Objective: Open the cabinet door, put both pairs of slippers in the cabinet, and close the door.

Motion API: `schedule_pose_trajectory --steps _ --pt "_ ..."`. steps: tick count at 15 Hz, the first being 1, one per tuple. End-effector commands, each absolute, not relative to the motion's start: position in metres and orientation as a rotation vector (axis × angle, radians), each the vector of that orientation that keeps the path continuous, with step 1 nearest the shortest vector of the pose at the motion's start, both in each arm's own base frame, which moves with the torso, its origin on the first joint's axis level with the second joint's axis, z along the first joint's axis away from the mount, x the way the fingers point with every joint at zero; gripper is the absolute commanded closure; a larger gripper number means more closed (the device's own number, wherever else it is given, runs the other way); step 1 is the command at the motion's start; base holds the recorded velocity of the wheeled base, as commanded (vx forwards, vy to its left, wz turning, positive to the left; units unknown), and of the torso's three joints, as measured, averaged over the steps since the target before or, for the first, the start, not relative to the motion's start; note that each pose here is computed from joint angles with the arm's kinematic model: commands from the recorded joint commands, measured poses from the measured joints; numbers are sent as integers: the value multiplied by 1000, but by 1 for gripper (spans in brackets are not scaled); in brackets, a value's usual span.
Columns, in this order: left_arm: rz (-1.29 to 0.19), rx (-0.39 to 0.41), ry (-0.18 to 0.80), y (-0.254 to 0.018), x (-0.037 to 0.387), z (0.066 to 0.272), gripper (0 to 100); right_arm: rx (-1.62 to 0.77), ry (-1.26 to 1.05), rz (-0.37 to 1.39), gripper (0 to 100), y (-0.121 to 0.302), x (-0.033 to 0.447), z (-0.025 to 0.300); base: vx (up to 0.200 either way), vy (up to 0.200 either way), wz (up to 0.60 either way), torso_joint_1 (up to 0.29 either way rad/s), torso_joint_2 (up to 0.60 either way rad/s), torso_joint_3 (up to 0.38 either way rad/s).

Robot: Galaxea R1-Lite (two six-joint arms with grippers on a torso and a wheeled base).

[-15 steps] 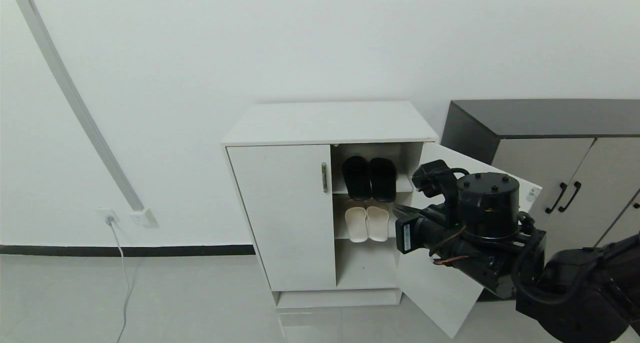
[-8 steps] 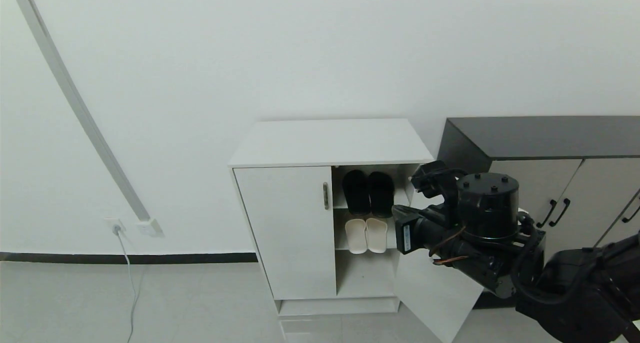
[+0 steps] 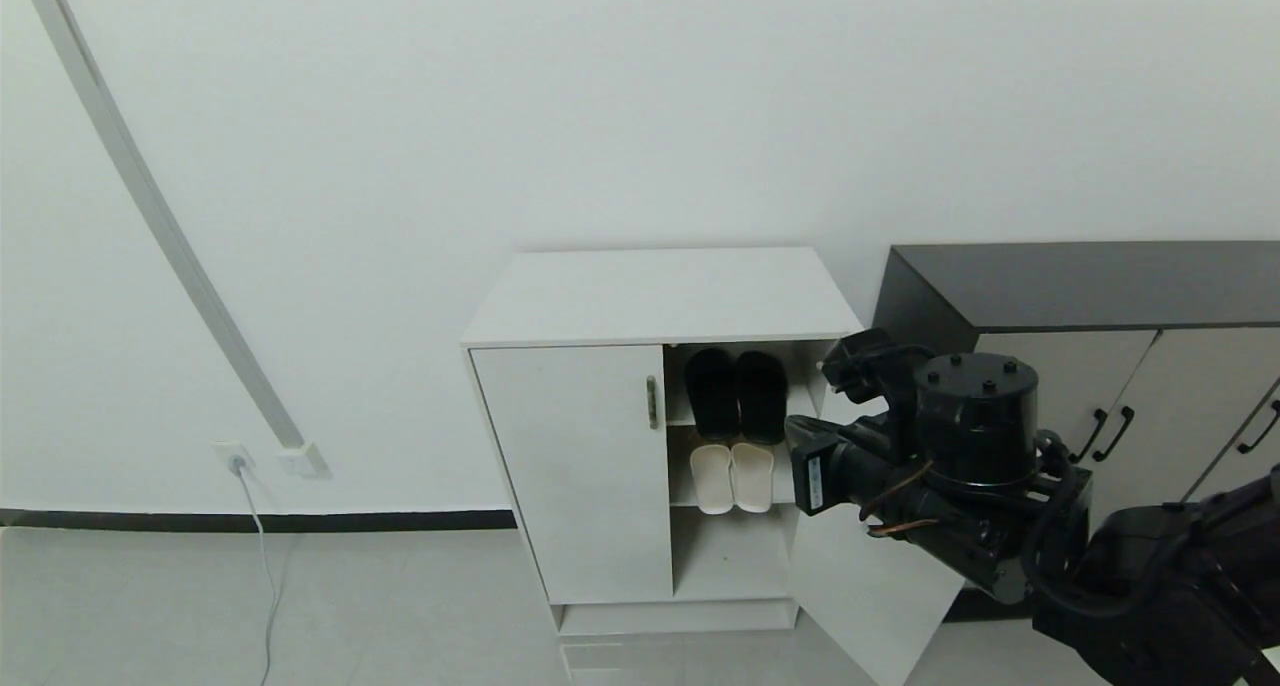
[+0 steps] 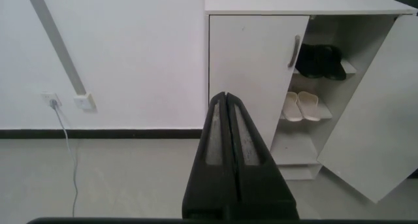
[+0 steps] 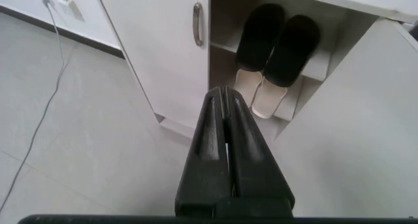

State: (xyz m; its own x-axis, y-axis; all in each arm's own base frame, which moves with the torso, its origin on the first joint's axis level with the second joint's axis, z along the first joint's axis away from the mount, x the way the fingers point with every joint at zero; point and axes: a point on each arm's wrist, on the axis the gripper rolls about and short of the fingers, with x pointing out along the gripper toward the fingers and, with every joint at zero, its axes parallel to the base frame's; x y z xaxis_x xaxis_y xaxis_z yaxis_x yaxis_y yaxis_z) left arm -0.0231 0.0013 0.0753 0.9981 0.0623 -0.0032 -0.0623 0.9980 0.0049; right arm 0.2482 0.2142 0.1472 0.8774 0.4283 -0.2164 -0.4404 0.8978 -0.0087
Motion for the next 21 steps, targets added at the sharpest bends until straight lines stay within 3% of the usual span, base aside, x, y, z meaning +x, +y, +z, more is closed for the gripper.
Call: schedule_pose_trajectory --steps 1,9,14,18,21 --pt "63 5 5 1 -23 75 100 -65 214 453 100 215 249 146 0 0 0 0 0 0" --pt "61 6 5 1 -23 75 100 -67 212 443 100 211 250 146 0 0 -600 7 1 1" --pt "61 5 5 1 -23 75 100 -64 203 442 100 212 251 145 0 0 0 0 0 0" --pt "61 3 5 1 -23 75 100 -65 207 436 100 212 254 143 -200 0 0 8 2 0" --pt "61 5 5 1 -23 75 100 -45 187 340 100 201 296 146 -67 0 0 -2 2 1"
